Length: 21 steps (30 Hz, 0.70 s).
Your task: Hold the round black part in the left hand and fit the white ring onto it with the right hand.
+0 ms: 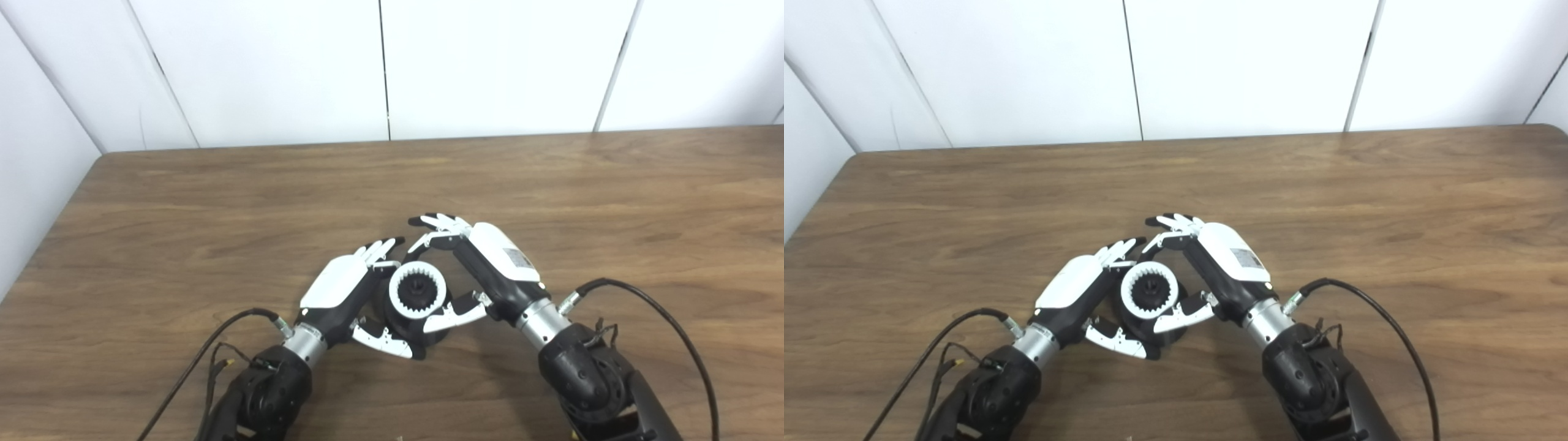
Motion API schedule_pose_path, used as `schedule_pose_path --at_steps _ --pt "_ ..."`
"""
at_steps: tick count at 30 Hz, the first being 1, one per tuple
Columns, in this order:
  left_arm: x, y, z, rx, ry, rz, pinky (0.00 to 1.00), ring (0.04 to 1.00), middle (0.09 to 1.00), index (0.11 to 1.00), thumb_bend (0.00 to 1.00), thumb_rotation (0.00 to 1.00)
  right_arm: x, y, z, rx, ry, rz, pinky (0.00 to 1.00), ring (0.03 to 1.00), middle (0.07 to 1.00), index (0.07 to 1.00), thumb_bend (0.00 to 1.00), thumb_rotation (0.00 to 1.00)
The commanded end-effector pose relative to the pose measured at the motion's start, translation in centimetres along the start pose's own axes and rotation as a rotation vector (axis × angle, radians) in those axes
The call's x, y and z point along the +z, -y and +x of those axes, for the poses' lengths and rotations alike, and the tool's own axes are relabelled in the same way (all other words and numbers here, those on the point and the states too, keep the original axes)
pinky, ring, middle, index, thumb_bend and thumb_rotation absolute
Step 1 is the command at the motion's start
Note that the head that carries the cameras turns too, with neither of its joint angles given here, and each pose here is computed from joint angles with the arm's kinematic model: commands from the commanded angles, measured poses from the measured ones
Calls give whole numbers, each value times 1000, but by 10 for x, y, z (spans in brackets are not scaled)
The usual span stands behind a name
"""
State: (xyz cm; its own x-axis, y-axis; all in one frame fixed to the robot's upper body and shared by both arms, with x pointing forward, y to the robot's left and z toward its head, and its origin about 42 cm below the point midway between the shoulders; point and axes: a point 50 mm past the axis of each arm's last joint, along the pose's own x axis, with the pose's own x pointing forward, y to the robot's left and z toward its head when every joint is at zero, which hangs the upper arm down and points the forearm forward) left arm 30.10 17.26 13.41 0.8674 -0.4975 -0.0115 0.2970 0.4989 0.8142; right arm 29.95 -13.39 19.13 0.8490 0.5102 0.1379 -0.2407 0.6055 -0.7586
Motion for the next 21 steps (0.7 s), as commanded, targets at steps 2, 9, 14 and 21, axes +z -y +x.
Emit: schedule_pose_path --at_steps 2,9,14,21 --pt "9 -12 2 20 45 34 1000 1000 1000 613 1000 383 6 7 6 -36 48 -13 965 933 886 492 517 166" --pt "10 -13 1 18 44 32 1000 1000 1000 606 1000 368 1 5 5 -28 25 -18 965 931 884 492 517 166" --pt "11 -13 0 17 44 29 1000 1000 1000 605 1000 360 -4 1 5 -19 5 -10 969 934 886 493 517 167" --pt "11 -14 -1 18 38 21 1000 1000 1000 603 1000 345 -14 -2 3 -6 -37 -12 969 933 887 494 518 164"
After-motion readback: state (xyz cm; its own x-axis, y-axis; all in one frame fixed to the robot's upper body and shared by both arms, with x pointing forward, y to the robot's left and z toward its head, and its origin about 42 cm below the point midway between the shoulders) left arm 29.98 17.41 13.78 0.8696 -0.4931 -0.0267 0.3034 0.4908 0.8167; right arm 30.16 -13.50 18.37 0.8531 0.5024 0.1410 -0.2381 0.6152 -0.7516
